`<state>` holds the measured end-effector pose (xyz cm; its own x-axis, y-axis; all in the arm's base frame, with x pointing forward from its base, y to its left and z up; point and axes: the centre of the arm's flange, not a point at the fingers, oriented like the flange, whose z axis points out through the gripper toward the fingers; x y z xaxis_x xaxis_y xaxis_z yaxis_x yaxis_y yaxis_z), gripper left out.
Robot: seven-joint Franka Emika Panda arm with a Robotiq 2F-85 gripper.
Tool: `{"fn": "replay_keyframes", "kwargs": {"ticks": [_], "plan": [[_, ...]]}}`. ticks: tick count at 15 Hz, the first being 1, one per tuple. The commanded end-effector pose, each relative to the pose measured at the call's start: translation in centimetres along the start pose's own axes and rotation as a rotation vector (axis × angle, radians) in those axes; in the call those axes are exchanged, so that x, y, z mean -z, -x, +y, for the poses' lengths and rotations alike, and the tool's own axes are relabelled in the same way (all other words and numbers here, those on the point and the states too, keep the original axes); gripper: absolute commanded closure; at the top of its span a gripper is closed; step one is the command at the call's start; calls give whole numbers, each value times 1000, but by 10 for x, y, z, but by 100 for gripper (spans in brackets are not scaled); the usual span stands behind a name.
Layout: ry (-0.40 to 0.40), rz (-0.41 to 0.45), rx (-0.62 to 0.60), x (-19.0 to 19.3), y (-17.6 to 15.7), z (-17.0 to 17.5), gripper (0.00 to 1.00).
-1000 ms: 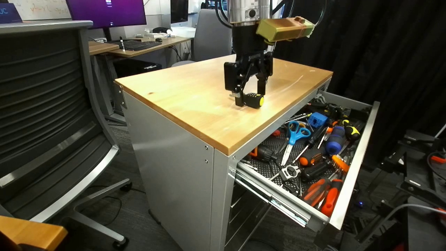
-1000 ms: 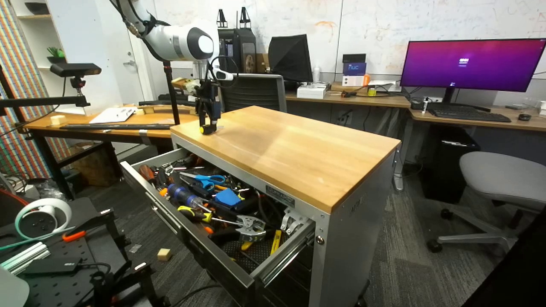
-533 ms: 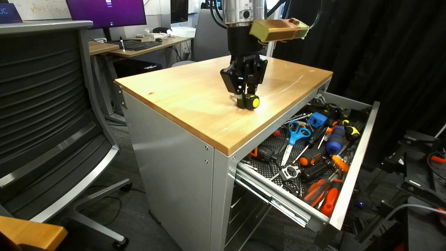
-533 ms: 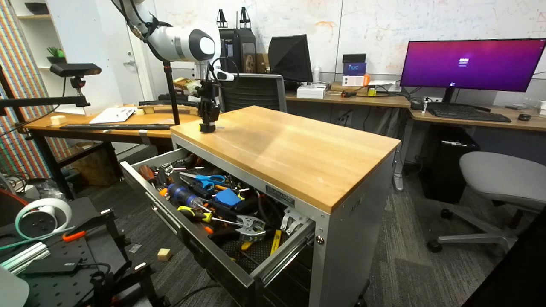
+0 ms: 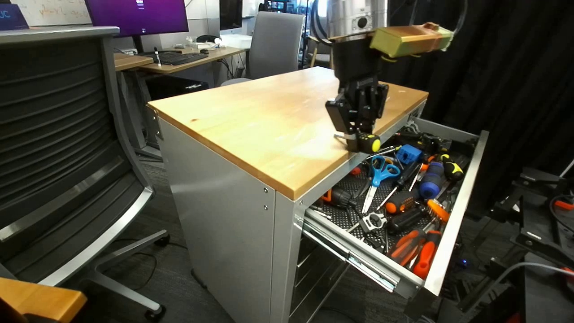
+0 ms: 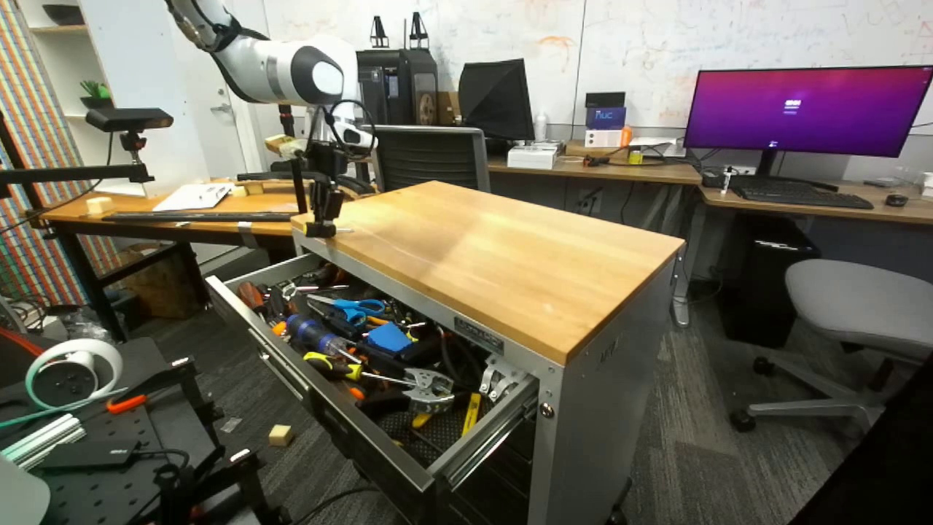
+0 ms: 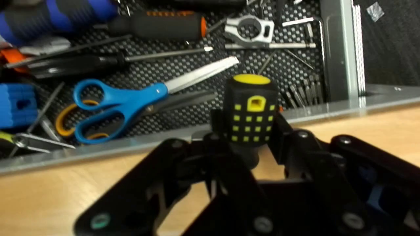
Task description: Put the screwdriver in the drawer then close it
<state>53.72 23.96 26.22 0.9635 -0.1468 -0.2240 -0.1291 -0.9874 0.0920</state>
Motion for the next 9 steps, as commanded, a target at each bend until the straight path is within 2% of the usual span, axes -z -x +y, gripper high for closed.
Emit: {"fn": "replay_keyframes", "kwargs": {"ticks": [1, 4, 6, 8, 9], "plan": [[-5, -26, -73, -12, 68, 26, 91], [-12, 0, -123, -21, 85, 28, 91], [-30, 71, -188, -23, 81, 14, 91], [-57, 92, -228, -27, 75, 2, 91], [-67, 98, -248, -29, 74, -2, 41]]}}
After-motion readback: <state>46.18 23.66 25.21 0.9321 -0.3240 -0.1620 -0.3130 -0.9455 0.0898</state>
